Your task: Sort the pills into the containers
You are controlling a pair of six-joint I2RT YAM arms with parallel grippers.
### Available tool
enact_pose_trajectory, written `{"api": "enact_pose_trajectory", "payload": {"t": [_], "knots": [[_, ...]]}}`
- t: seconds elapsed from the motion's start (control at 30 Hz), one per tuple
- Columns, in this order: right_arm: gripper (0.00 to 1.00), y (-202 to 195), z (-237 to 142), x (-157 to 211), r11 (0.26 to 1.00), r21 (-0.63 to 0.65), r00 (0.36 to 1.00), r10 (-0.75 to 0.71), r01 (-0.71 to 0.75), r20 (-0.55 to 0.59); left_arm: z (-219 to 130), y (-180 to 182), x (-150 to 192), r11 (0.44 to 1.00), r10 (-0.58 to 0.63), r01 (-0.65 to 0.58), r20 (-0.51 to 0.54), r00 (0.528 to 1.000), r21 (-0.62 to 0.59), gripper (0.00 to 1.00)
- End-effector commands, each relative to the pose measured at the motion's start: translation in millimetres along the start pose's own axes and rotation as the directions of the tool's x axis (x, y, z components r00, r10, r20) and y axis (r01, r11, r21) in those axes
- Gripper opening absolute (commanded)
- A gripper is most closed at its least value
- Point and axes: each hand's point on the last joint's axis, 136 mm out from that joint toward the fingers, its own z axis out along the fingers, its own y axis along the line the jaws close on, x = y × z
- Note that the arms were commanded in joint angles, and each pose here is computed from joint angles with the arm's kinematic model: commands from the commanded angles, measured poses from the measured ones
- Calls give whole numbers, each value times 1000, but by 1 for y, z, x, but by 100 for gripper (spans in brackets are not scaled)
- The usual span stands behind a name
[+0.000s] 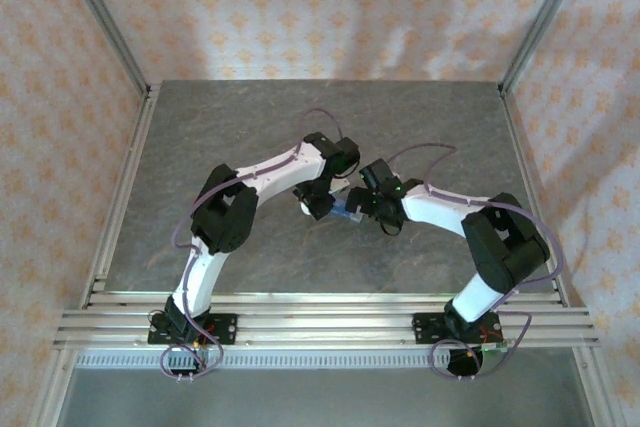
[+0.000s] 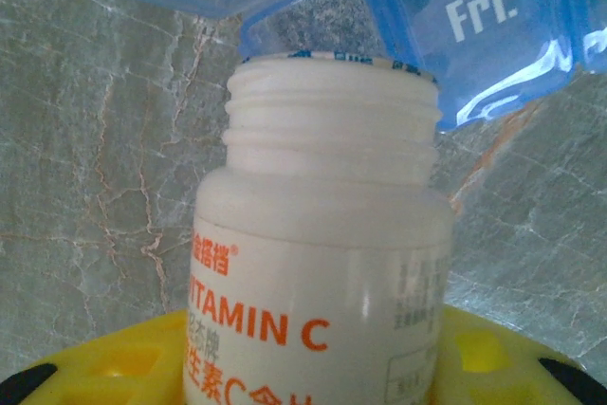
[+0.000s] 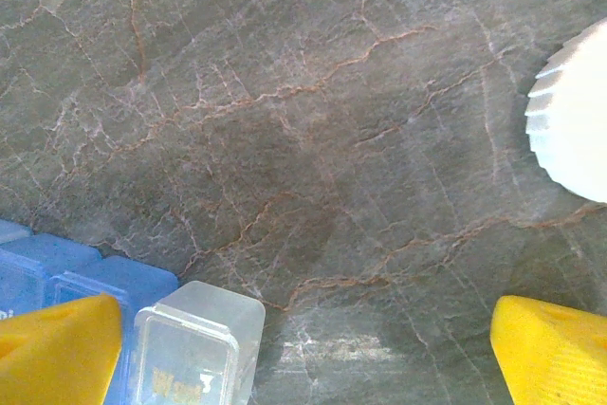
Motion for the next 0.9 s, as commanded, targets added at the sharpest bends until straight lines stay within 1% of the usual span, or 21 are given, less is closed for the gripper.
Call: {"api": "enact_pose_trajectory", "payload": {"t": [0.0, 0.37, 0.87], "knots": [[98, -23, 11, 17, 997, 73, 998, 15, -11, -53, 9, 8, 15, 999, 26, -30, -101, 995, -43, 0], [98, -24, 12, 19, 997, 74, 998, 14, -10, -57, 7, 12, 13, 997, 32, -38, -106, 994, -61, 0], [98, -25, 13, 20, 997, 74, 998, 17, -13, -59, 5, 17, 18, 995, 36, -47, -126, 991, -88, 0]]}}
